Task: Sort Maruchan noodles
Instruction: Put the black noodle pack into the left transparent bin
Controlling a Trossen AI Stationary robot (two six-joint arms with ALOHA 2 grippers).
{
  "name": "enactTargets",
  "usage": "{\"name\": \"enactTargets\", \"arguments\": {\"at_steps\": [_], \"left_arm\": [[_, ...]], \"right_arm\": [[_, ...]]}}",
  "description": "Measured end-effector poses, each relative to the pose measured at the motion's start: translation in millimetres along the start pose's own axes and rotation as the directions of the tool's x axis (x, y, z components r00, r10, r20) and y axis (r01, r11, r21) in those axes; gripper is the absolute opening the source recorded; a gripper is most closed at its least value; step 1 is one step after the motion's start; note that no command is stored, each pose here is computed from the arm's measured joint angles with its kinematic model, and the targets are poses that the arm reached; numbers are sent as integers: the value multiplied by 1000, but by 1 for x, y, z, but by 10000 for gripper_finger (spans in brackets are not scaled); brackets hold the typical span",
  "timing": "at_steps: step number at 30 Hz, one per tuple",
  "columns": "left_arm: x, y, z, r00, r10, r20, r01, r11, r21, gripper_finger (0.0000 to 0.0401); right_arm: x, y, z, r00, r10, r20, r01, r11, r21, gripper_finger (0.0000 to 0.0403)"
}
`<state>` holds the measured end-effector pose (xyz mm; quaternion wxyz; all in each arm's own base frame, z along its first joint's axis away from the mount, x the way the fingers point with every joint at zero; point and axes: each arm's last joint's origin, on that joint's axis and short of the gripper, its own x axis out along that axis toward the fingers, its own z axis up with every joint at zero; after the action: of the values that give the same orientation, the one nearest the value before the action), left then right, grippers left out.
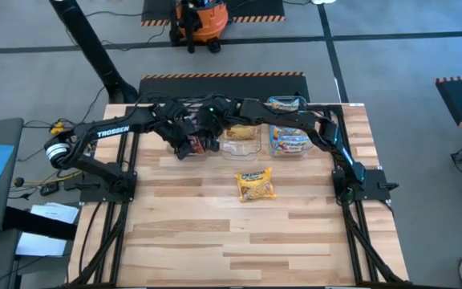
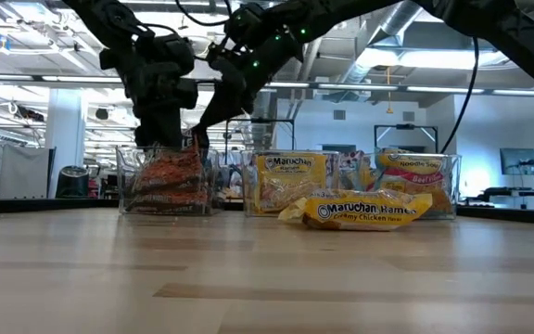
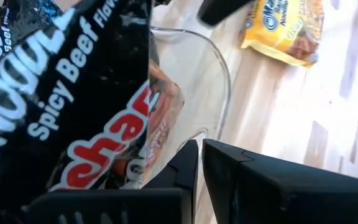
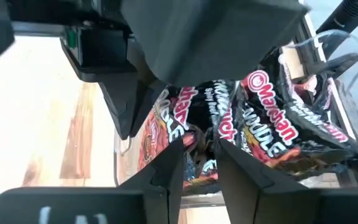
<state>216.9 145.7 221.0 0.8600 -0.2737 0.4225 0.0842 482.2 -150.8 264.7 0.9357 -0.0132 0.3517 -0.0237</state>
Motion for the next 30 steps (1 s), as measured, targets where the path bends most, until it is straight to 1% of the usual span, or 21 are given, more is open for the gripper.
{"name": "enactTargets", "arguments": {"at_steps": [3, 7, 11, 14, 16, 21, 24, 30], "left_arm": [[-7, -4, -1, 1000, -4, 14, 3, 1000, 5, 11], [-21, -10, -1, 998, 13, 68, -15, 1000, 25, 11], [-35, -15, -1, 989, 75, 126, -81, 996, 41, 11], [-42, -16, -2, 978, 139, 158, -146, 989, 34, 11], [-44, -17, -2, 971, 164, 173, -172, 985, 33, 11], [-40, -15, -1, 973, 163, 164, -170, 985, 30, 11], [-34, -13, -1, 980, 147, 131, -152, 988, 25, 11], [-23, -7, 0, 982, 166, 92, -168, 986, 20, 11]], "right_arm": [[-7, 0, 5, 1000, 2, -13, -2, 1000, 3, 123], [-17, 0, 14, 1000, 3, -19, -3, 1000, 4, 127], [-28, 0, 22, 1000, 4, -21, -4, 1000, 5, 128], [-40, 1, 31, 1000, 3, -14, -3, 1000, 3, 128], [-48, 3, 36, 1000, 8, -22, -8, 1000, 2, 128], [-63, 11, 49, 1000, 12, 13, -12, 1000, -15, 128], [-65, 15, 50, 1000, 18, 15, -17, 1000, -21, 128], [-66, 19, 51, 1000, 25, 12, -24, 999, -27, 128]]}}
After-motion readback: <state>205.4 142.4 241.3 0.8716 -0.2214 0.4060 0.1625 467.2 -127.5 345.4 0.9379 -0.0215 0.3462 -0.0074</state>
